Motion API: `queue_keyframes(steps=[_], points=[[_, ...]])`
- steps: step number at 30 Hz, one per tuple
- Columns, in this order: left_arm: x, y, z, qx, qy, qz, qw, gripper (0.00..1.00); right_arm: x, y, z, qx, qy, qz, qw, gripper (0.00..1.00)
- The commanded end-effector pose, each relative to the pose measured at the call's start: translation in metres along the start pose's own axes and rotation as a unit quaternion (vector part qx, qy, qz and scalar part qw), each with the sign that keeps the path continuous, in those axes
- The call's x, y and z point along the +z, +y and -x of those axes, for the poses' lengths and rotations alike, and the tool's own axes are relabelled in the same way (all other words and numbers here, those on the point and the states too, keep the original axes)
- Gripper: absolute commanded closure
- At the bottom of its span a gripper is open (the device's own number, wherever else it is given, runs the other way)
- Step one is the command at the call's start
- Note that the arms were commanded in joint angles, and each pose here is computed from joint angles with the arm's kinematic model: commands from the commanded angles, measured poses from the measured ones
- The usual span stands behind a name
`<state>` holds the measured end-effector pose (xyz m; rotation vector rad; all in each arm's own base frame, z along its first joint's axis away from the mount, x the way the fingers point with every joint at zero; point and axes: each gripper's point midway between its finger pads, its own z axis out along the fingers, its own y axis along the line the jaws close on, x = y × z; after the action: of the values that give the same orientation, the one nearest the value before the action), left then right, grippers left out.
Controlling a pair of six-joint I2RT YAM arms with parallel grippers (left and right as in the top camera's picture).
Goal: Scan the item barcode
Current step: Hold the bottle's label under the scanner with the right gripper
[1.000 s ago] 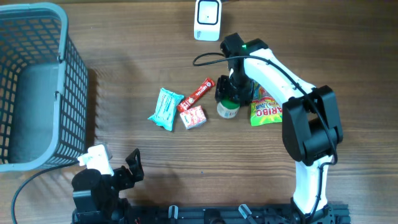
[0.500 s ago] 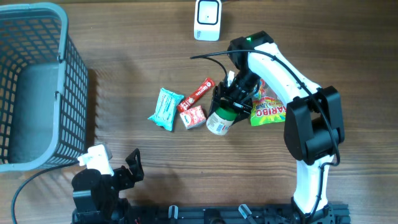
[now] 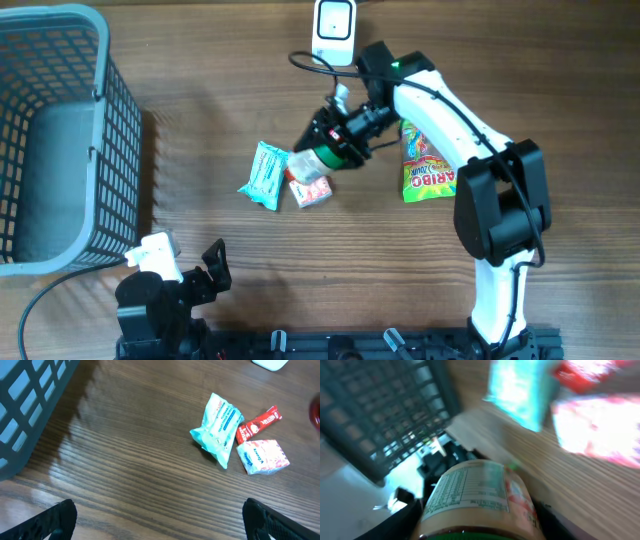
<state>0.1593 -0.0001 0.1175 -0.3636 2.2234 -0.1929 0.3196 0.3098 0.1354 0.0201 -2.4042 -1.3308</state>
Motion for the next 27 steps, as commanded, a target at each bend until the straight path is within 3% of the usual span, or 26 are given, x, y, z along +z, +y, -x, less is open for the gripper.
queue_keyframes(steps=[1, 5, 8, 11, 14, 19, 24, 27], points=[[0.0, -0.002, -0.001, -0.006, 0.0, -0.006, 1.0, 0.0, 0.002, 0.047, -0.022, -0.064, 0.035, 0.08, 0.994, 0.62], [0.0, -0.002, -0.001, -0.006, 0.0, -0.006, 1.0, 0.0, -0.01, 0.083, -0.053, -0.147, 0.024, 0.085, 0.985, 0.6], [0.0, -0.002, -0.001, -0.006, 0.0, -0.006, 1.0, 0.0, -0.03, 0.1, -0.075, -0.184, -0.031, 0.03, 0.982, 0.57], [0.0, -0.002, -0.001, -0.006, 0.0, -0.006, 1.0, 0.0, -0.061, 0.103, -0.093, -0.205, -0.13, -0.063, 0.968, 0.57], [0.0, -0.002, -0.001, -0.006, 0.0, -0.006, 1.0, 0.0, -0.108, 0.104, -0.098, -0.216, -0.264, -0.151, 0.928, 0.57], [0.0, -0.002, -0.001, -0.006, 0.0, -0.006, 1.0, 0.0, -0.2, 0.091, -0.065, -0.169, -0.49, -0.287, 0.806, 0.57], [0.0, -0.002, -0.001, -0.006, 0.0, -0.006, 1.0, 0.0, -0.195, 0.103, -0.012, -0.206, -0.524, -0.283, 0.777, 0.57], [0.0, -0.002, -0.001, -0.006, 0.0, -0.006, 1.0, 0.0, -0.195, 0.103, 0.03, -0.234, -0.544, -0.312, 0.743, 0.53]])
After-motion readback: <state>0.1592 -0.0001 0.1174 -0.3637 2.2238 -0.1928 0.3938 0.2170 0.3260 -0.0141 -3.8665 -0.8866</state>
